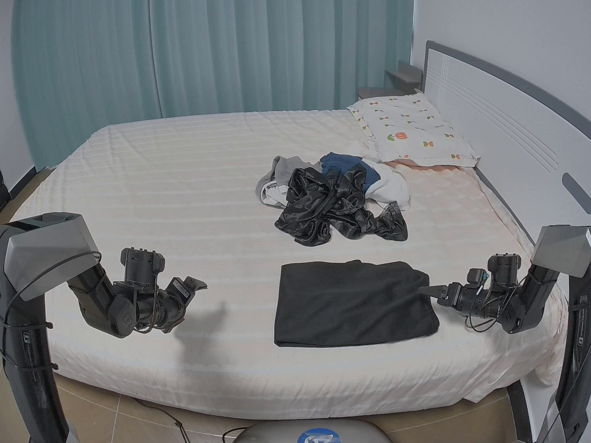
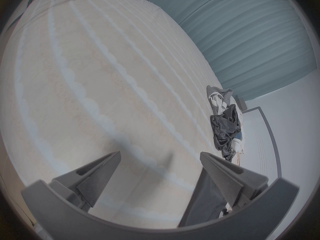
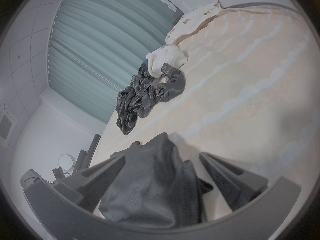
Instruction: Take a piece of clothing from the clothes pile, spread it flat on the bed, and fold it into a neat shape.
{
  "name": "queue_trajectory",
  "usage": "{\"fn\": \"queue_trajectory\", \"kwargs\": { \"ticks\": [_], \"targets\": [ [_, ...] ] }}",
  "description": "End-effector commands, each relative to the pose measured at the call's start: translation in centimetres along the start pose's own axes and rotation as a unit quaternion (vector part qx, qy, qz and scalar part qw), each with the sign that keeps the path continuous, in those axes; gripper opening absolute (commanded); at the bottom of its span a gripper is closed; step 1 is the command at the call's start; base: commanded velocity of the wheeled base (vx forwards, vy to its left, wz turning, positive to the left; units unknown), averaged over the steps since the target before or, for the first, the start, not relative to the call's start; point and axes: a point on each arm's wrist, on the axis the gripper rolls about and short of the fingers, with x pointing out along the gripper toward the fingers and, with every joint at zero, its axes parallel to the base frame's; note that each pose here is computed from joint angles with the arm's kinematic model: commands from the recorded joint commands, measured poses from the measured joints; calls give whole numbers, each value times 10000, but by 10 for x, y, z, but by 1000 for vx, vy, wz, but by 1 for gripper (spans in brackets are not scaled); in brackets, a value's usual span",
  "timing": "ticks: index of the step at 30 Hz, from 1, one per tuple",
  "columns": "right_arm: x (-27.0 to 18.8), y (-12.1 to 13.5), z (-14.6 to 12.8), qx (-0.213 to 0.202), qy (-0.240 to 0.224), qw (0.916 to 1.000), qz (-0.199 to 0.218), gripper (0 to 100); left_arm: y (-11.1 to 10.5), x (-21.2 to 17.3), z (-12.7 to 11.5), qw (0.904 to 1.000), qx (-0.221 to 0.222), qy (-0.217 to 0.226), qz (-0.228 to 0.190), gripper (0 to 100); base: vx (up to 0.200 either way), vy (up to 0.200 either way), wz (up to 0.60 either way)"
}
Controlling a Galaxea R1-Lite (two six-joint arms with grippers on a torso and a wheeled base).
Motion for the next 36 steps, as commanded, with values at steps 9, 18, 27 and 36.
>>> {"fn": "queue_trajectory", "kwargs": {
  "ticks": [9, 18, 27, 36],
  "targets": [
    [-2, 3, -10, -121, 222, 9996, 85, 0, 0, 0, 0, 10000, 2, 6, 0, 100, 0, 0, 0],
    [-10, -1, -12, -273, 320, 9991, -38, 0, 0, 0, 0, 10000, -2, -4, -4, 100, 0, 0, 0],
    [-15, -4, -11, -490, 403, 9979, -123, 0, 0, 0, 0, 10000, -2, -4, -4, 100, 0, 0, 0],
    [-17, -8, -9, -641, 443, 9968, -190, 100, 0, 0, 0, 10000, -2, -4, -4, 100, 0, 0, 0]
  ]
}}
